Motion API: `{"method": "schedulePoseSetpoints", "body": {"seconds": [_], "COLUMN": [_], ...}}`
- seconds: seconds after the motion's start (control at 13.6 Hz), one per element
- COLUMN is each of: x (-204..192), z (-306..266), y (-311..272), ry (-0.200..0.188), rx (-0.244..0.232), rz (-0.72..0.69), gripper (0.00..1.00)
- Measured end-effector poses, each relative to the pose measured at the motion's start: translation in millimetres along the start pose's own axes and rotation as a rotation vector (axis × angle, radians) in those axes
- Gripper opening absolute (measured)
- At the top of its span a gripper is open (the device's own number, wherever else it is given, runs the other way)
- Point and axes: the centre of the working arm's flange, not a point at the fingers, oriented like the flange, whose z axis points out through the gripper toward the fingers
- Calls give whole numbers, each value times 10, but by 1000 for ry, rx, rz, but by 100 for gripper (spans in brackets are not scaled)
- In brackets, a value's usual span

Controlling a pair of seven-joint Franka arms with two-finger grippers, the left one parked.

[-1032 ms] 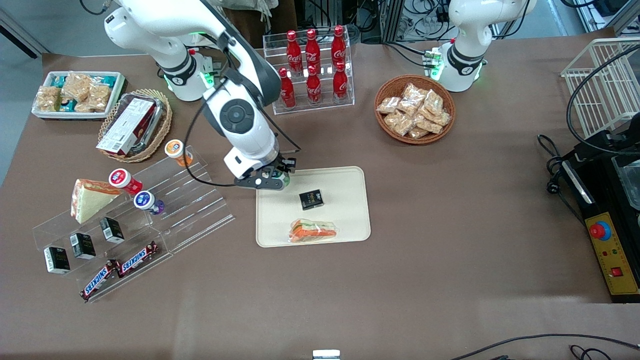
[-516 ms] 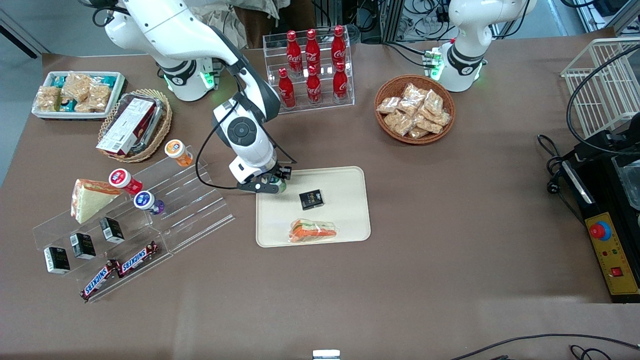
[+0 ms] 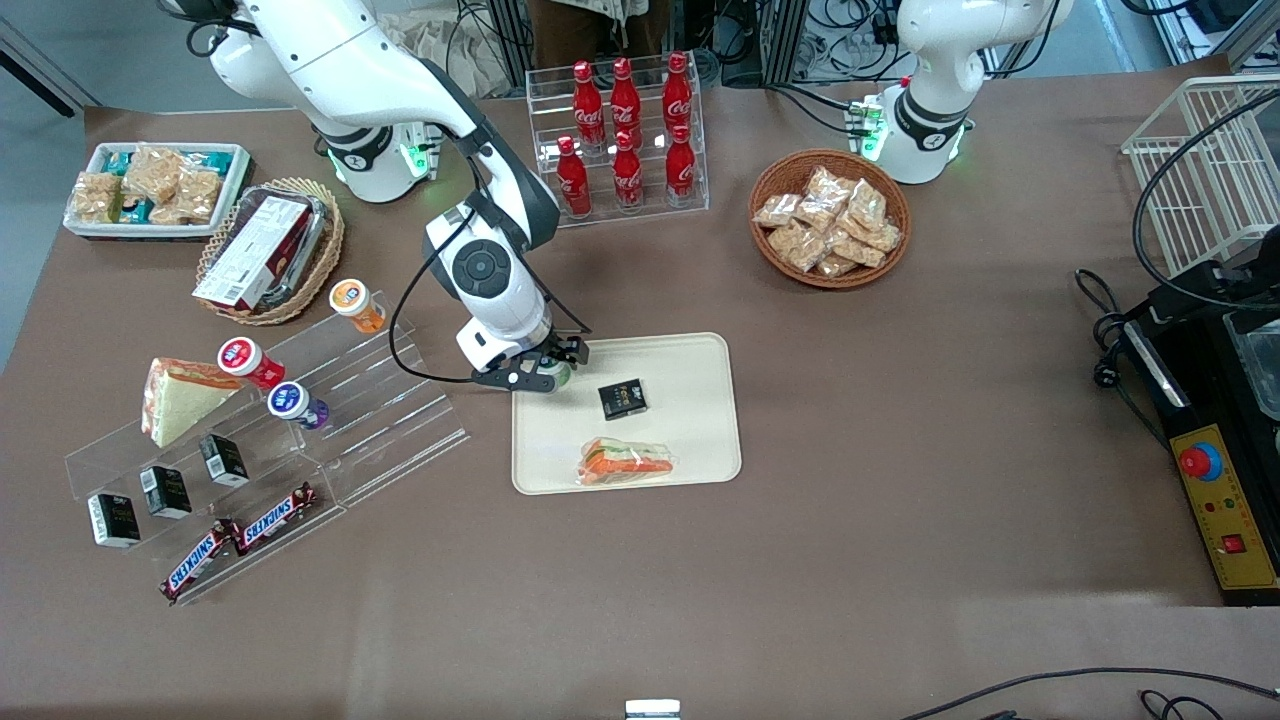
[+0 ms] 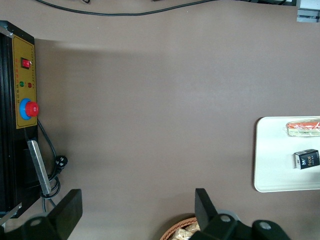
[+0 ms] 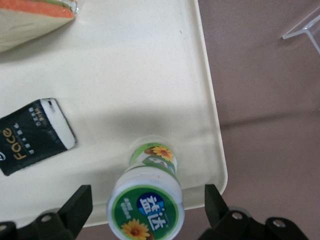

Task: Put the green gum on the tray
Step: 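Open the right gripper and withdraw it back toward the rack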

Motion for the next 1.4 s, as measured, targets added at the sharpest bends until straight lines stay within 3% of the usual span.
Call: {"method": "schedulePoseSetpoints", "body": {"seconds": [0.22,0.37,0.59,0.74,0.96,1.25,1.4], "x": [80,155,196,206,421,980,1211], "z": [-189,-578,-1738,-2592,-3482,-4083,-4140], "y": [-103,-249,-478,-401,275,1746,2531], "ry": [25,13,-14,5,48,123,114], "rx": [28,27,24,49,80,84,66], "rz": [-3,-15,-41,-36,-28,-131,-133], "gripper": [100,100,100,100,100,100,100]}}
